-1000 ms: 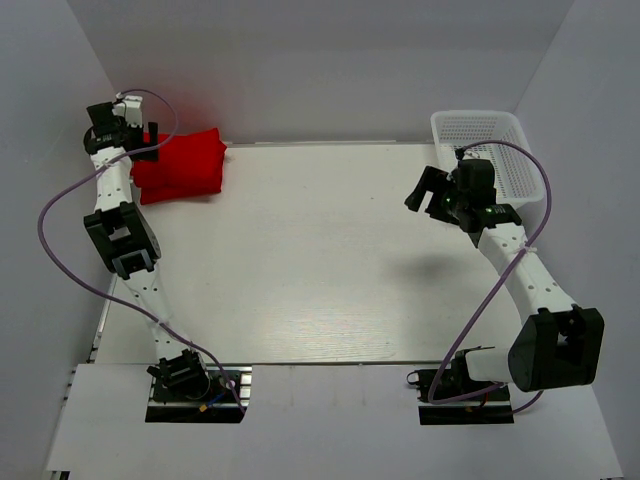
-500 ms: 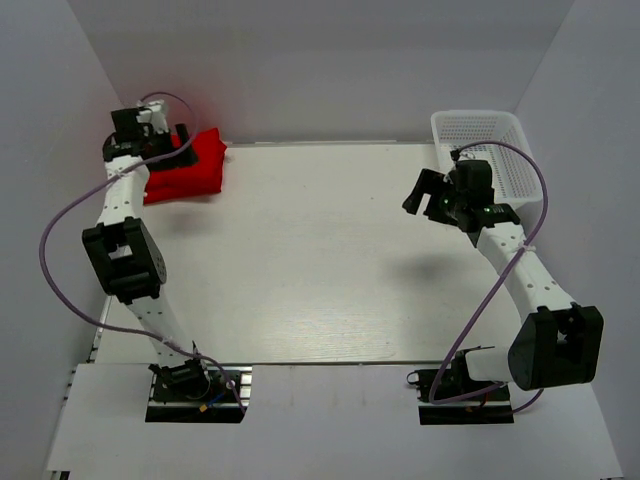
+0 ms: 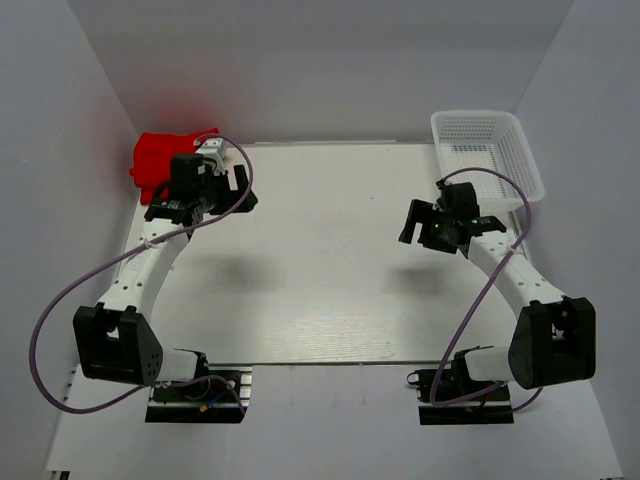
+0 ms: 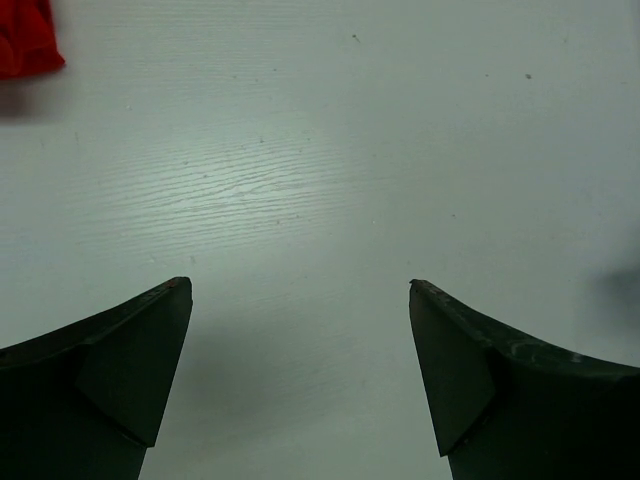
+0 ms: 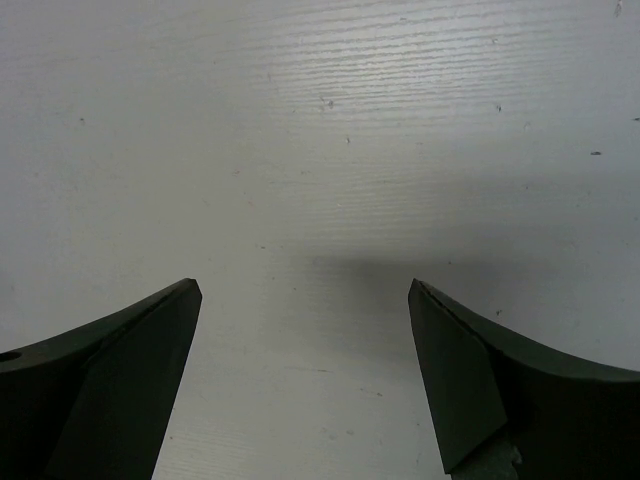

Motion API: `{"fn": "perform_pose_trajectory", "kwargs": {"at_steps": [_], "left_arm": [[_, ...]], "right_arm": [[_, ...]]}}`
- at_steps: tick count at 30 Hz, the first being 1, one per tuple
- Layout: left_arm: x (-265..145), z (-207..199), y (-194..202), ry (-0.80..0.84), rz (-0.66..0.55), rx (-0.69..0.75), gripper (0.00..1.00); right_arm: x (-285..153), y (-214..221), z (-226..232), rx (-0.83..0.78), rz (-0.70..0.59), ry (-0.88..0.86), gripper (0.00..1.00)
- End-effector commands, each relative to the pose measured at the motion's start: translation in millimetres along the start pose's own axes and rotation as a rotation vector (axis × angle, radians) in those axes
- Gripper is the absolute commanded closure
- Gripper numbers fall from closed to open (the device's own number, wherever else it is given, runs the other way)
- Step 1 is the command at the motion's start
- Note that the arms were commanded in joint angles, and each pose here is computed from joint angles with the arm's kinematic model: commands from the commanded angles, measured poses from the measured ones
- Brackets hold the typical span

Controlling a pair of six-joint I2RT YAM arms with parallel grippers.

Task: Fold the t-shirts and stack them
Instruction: Put the neatly folded tshirt into the corner of the board with the left arm

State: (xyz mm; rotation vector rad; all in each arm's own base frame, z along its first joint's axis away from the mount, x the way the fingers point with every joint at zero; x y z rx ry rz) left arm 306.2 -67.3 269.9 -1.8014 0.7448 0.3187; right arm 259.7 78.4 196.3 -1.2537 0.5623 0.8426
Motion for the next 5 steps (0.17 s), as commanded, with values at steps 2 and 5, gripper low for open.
{"fn": "perform_pose_trajectory", "kwargs": {"at_steps": [2, 5], "left_arm": [[-9.3, -4.0, -0.7, -0.074, -0.049, -0.020, 0.00], [-8.1, -1.2, 1.7, -0.099, -0.048, -0.022, 0.00]], "right_arm": [[-11.0, -3.4, 3.1, -0.016, -0.080, -0.029, 0.10], [-11.6, -1.8, 2.4, -0.033, -0.096, -0.041, 0.10]]}}
Point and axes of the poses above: each gripper's point midway between its finger pads, its own x axis out along the fingers, its own z axis along the line the jaws close on, y = z × x, the point moved 10 cm from there along -x, back along the fingers, and after that the axes turned 6 degrees about -x, right-handed, at the moved point
